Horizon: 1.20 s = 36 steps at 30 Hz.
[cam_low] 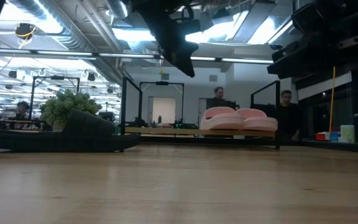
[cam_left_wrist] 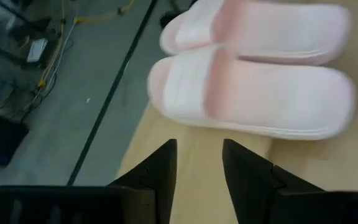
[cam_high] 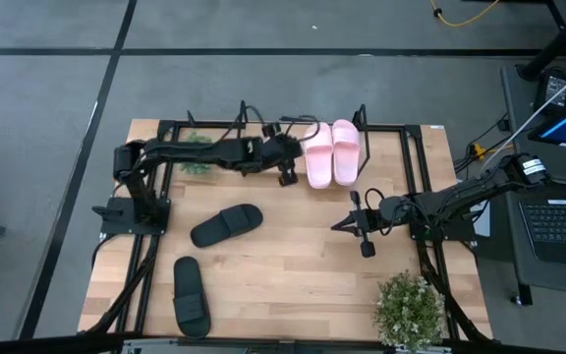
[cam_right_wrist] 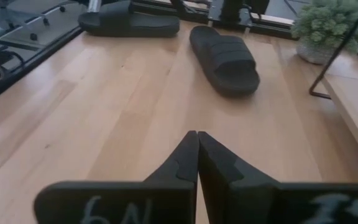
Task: Pick and place slides into the shelf
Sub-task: Put the bottom black slides on the shelf
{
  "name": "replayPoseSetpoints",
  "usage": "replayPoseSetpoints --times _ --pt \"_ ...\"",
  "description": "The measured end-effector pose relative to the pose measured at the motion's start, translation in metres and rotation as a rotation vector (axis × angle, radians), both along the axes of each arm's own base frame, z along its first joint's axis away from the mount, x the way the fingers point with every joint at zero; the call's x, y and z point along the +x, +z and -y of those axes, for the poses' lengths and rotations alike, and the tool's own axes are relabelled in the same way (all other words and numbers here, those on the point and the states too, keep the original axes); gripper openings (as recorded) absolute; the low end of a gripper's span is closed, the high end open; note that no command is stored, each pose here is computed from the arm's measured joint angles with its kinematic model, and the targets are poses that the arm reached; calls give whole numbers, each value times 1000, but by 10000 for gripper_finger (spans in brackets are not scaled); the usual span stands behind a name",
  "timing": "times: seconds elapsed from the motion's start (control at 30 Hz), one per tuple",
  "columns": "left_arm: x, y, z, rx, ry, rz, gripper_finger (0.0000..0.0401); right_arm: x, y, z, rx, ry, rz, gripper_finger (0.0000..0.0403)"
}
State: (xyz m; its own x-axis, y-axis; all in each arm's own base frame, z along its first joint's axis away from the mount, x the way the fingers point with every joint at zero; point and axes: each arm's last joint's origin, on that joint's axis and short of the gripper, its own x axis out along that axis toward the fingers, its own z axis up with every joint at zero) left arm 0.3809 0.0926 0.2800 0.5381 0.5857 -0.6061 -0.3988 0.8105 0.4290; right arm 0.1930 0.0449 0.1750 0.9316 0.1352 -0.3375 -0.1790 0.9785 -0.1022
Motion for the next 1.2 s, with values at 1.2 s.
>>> replayPoseSetpoints --times 1.2 --pt "-208 -66 96 -167 -480 439 121 -1 2 -8 28 -34 27 12"
